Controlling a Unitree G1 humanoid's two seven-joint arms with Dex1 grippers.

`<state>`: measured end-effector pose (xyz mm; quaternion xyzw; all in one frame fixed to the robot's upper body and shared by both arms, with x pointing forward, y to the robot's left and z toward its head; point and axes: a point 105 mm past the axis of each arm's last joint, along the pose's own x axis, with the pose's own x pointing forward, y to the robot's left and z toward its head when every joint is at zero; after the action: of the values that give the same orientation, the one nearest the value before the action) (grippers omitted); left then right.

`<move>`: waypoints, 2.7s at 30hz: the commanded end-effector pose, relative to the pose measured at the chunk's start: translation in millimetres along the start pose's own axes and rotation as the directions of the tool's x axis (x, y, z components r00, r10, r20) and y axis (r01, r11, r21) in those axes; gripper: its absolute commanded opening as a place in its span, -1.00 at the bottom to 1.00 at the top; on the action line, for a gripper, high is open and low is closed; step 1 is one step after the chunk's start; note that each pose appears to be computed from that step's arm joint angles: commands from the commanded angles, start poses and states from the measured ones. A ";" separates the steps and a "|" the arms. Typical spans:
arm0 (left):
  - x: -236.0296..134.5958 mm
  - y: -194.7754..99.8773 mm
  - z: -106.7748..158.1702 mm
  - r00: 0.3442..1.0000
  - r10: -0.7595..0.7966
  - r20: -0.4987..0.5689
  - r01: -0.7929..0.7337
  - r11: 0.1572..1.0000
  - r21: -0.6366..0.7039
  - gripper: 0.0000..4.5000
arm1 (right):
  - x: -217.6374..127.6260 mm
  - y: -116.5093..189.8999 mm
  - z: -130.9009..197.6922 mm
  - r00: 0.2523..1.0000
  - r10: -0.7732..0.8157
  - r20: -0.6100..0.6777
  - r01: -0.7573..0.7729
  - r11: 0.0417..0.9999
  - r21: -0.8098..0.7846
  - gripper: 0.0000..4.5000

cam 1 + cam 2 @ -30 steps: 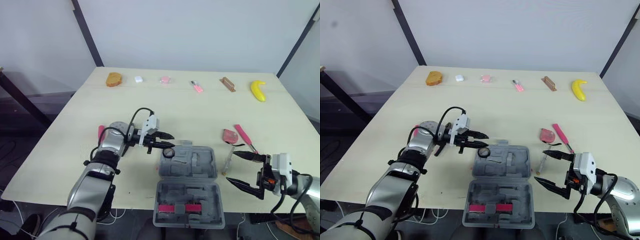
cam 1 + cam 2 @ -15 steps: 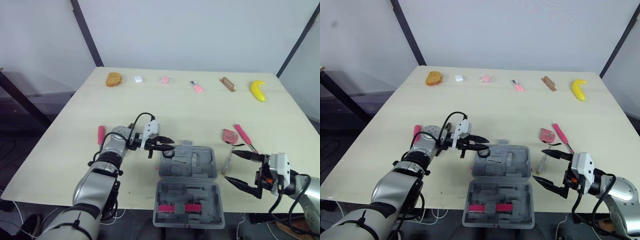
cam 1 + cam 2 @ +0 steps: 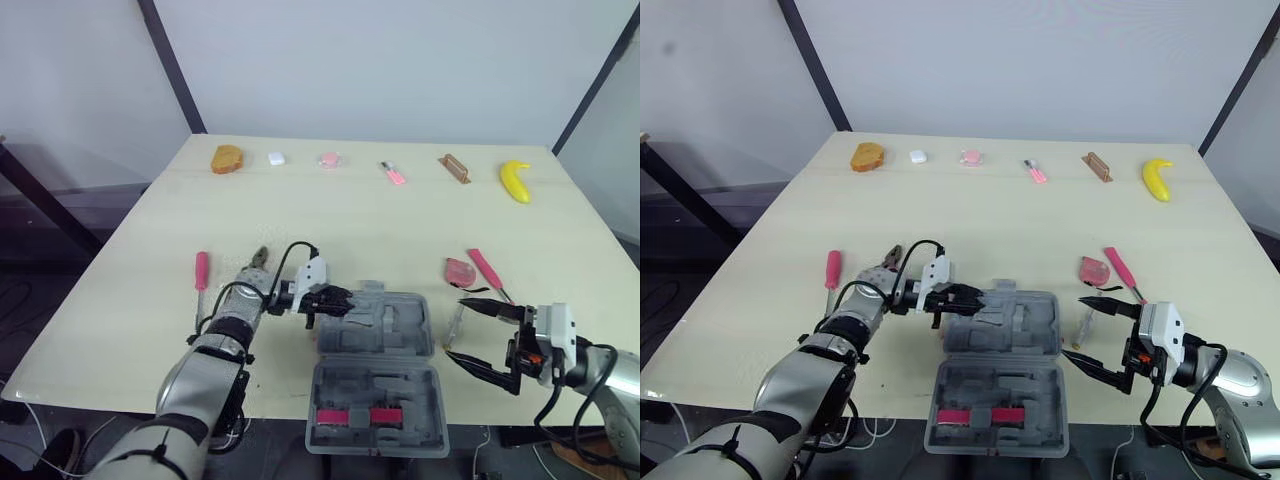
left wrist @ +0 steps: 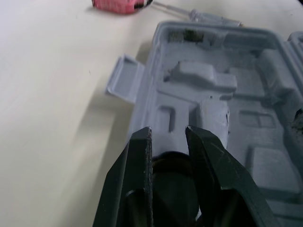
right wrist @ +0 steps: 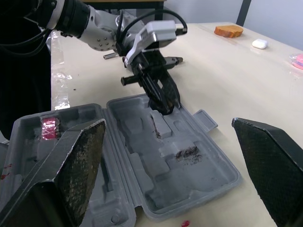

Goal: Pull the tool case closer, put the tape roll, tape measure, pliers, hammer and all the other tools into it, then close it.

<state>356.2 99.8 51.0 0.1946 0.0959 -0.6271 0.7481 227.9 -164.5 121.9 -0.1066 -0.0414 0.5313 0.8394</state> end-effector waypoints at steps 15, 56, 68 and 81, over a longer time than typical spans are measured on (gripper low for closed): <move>5.6 -11.3 -13.3 1.000 0.007 -0.011 -0.007 1.000 -0.005 -0.45 | 6.7 3.2 11.3 0.998 0.000 0.059 0.001 1.000 -0.021 1.00; -240.5 -105.1 -74.5 0.575 0.805 -0.146 -0.788 0.496 -0.365 0.97 | -126.7 -0.1 -49.2 0.765 -0.615 -0.189 0.640 0.758 0.126 1.00; -248.4 -112.1 -81.5 0.571 0.804 -0.165 -0.794 0.490 -0.361 0.97 | -145.2 9.9 -56.3 0.722 -0.657 -0.218 0.685 0.724 0.086 1.00; -213.4 -91.3 -30.9 0.727 0.686 -0.017 -0.663 0.695 -0.279 0.97 | -88.3 -25.4 -42.0 0.829 -0.536 -0.161 0.555 0.823 0.119 1.00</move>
<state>222.9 307.6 75.6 0.0738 0.0889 -0.2610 0.9584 209.5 -265.5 79.7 -0.0458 0.0378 0.2561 0.9648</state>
